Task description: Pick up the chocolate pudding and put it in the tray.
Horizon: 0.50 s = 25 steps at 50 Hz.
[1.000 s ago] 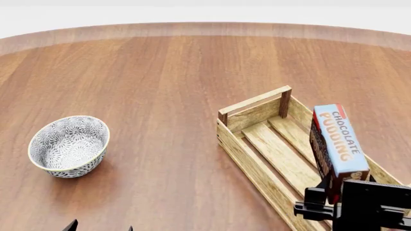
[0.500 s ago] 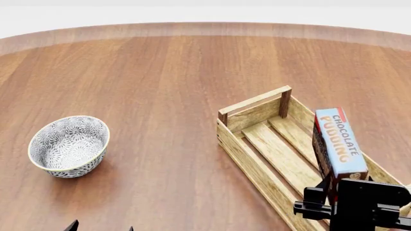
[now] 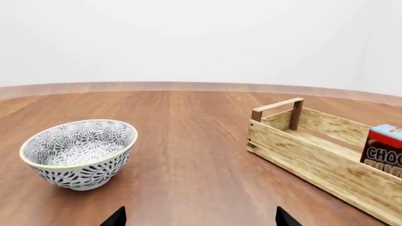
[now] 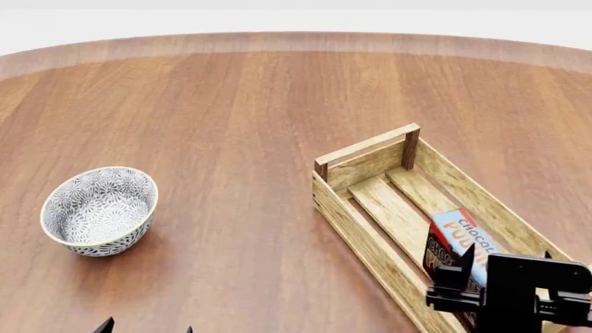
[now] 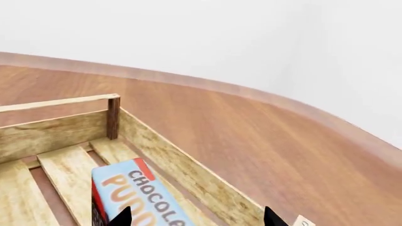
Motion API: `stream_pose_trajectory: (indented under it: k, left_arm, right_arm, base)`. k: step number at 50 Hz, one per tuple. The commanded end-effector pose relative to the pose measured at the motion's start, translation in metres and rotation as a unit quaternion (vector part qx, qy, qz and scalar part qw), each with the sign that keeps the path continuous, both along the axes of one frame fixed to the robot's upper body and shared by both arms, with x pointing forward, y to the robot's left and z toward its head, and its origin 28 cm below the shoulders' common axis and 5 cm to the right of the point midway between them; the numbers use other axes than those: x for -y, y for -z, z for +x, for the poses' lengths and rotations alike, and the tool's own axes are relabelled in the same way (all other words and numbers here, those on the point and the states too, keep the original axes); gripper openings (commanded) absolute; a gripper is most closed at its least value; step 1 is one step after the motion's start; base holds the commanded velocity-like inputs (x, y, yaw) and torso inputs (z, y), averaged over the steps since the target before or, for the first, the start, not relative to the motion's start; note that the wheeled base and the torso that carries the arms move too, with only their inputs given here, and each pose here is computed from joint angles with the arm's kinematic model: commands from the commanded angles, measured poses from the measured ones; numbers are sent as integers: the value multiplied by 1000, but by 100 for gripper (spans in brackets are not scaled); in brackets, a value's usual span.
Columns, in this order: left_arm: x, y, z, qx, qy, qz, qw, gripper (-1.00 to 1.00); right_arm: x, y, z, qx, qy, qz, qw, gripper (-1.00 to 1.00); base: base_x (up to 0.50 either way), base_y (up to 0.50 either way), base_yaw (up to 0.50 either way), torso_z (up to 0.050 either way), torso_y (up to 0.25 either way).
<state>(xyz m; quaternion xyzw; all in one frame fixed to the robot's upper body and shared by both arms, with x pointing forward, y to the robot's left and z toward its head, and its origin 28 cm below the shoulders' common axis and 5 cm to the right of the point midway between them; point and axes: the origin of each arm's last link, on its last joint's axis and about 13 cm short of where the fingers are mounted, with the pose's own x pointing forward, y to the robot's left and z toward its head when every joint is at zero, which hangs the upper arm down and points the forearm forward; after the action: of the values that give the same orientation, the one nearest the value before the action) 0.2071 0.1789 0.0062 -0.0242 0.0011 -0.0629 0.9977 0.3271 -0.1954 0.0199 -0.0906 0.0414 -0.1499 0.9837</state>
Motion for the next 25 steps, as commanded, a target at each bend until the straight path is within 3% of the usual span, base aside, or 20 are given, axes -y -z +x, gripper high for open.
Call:
stream_pose_trajectory:
  k: [1,10,25]
  left_arm:
    - [0,-1,0,0,1,1,1000,100]
    - [0,-4,0,4,-1,0,1000,100]
    - [2,-59,-4,68,-1,2,998,100]
  right_arm:
    - [4,-1,-1,2,4,-10,1000,100]
    - [4,-7,-6,22,6,1,1000,100]
    - [-10,-60,-36,126,-38,19,991,100]
  base:
    - [0,0,0,0,0]
    - [0,0,0,0,0]
    - [0,0,0,0,0]
